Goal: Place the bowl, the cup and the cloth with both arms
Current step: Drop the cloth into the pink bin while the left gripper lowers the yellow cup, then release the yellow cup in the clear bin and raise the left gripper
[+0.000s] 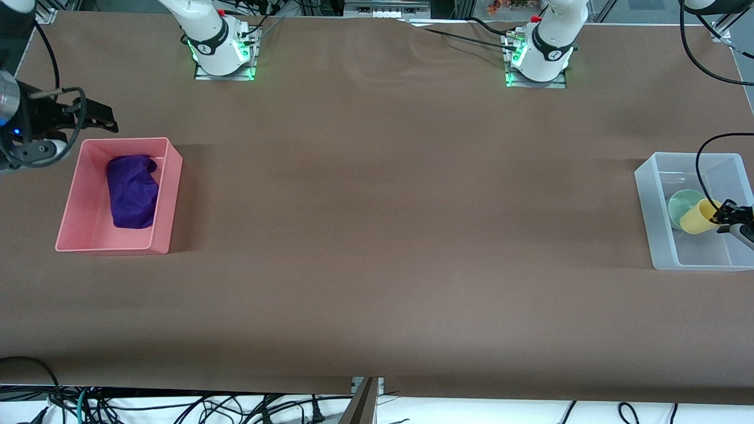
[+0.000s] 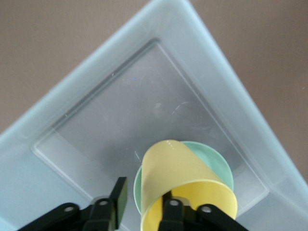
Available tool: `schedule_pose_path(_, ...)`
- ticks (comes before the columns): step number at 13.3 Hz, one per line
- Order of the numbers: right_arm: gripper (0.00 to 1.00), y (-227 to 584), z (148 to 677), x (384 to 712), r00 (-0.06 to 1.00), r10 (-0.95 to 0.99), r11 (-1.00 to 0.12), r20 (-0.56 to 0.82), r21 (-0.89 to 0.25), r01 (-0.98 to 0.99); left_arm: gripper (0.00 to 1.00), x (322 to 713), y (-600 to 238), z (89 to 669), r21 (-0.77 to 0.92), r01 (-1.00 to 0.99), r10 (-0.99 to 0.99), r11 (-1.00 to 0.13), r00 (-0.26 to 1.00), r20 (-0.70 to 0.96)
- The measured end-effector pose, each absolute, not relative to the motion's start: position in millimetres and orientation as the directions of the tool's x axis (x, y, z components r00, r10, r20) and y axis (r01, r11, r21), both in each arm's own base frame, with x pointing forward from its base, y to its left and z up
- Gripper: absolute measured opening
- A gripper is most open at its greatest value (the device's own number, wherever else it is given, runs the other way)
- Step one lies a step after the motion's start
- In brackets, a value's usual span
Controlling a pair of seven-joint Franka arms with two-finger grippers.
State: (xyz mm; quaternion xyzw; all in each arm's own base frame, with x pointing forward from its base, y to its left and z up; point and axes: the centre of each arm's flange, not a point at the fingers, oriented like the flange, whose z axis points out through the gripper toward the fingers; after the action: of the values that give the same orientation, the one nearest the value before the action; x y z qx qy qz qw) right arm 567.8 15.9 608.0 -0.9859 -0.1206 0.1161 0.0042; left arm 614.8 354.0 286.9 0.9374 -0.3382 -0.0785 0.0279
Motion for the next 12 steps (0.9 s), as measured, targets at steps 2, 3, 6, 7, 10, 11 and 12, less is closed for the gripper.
schedule_pose_path(2,1.0,7.2,619.5,566.7,0.954,0.223,-0.975,-0.202,-0.028,0.222,0.63,626.3,320.1,331.8,0.133,-0.64,-0.653,-0.757,0.748,-0.118)
schedule_pose_path(3,1.0,5.2,627.9,565.7,0.958,0.22,-0.975,-0.185,-0.024,0.219,0.74,633.4,289.9,362.6,0.142,-0.632,-0.646,-0.762,0.754,-0.114)
schedule_pose_path(6,1.0,2.8,643.9,560.7,0.964,0.217,-0.976,-0.156,-0.001,0.22,1.0,647.4,170.8,444.9,0.141,-0.585,-0.6,-0.799,0.79,-0.124)
schedule_pose_path(7,1.0,1.3,645.7,559.6,0.965,0.213,-0.976,-0.154,0.003,0.216,1.0,651.3,128.7,461.6,0.129,-0.568,-0.582,-0.813,0.804,-0.125)
schedule_pose_path(10,1.0,-7.1,647.4,556.4,0.968,0.193,-0.981,-0.164,0.005,0.196,1.0,654.6,37.0,471.7,0.123,-0.492,-0.507,-0.862,0.847,-0.16)
schedule_pose_path(11,1.0,-14.1,646.7,555.0,0.968,0.179,-0.983,-0.174,0.004,0.183,1.0,654.8,15.5,475.7,0.114,-0.46,-0.473,-0.881,0.866,-0.163)
schedule_pose_path(12,1.0,-20.3,646.0,554.1,0.969,0.167,-0.985,-0.181,0.004,0.171,1.0,653.3,-3.2,483.6,0.099,-0.419,-0.431,-0.902,0.887,-0.165)
